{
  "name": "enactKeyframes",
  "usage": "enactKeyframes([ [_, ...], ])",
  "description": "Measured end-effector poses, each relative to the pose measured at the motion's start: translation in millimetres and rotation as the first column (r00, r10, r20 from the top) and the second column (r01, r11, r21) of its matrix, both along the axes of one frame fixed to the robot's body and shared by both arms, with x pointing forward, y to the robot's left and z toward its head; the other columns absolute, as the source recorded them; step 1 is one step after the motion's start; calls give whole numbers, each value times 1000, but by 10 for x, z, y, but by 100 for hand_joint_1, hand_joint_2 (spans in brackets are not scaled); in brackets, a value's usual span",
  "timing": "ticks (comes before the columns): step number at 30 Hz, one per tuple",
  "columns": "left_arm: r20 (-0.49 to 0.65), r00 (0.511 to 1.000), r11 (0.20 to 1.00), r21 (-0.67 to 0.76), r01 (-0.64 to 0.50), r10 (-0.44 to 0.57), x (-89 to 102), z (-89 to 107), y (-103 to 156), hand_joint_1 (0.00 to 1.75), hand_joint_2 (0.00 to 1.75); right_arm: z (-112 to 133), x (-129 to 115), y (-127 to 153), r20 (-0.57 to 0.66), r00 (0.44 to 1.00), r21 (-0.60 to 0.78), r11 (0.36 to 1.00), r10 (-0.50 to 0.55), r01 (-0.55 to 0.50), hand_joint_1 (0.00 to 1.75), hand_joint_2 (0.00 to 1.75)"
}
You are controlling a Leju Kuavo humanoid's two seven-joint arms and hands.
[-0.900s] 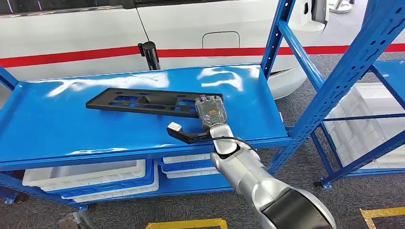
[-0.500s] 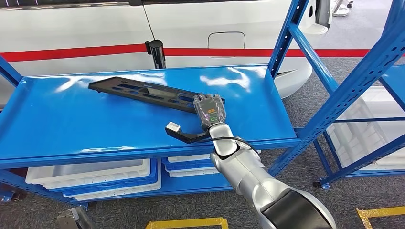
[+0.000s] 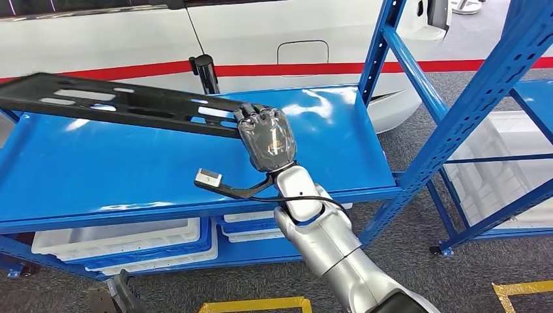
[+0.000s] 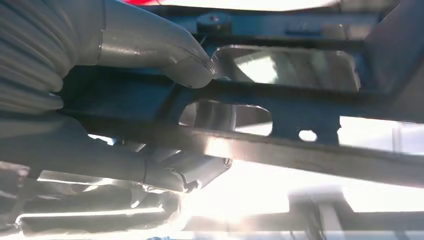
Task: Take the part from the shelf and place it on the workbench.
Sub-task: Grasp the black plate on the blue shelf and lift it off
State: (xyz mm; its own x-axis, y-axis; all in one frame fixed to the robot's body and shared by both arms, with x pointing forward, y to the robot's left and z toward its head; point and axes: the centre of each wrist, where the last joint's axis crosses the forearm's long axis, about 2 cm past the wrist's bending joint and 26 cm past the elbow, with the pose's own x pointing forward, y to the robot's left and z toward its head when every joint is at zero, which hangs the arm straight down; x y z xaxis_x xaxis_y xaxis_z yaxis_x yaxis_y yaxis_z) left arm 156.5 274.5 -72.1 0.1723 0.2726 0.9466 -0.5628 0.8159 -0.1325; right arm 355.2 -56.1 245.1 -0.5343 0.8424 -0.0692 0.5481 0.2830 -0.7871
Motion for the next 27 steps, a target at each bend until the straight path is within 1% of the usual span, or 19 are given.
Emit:
enactKeyframes([
  [2,14,1000,1000,-4,20,-20,1,8,-18,0,0,91,-93,5,42,999,24,1000,6,-7,175,175],
  [6,47,997,998,-13,57,-56,24,32,-35,0,0,182,-234,-9,106,994,51,998,22,-27,175,175],
  [9,67,995,997,-20,75,-74,54,49,-44,0,0,234,-287,-32,138,990,61,997,35,-44,175,175],
  [14,71,994,997,-23,80,-78,69,56,-69,0,0,271,-335,-75,169,984,64,996,53,-65,175,175],
  [17,70,995,996,-47,77,-74,56,43,-101,0,0,253,-352,-124,158,984,83,992,83,-97,175,175],
  [21,31,997,997,-27,72,-71,15,18,-120,0,0,268,-353,-231,94,984,228,959,152,-170,175,175],
  [23,19,997,997,-17,71,-71,5,11,-125,0,0,295,-352,-269,87,984,277,945,157,-175,175,175],
  [27,10,998,997,-16,69,-69,-6,4,-134,0,0,334,-345,-324,85,984,319,932,154,-173,175,175],
])
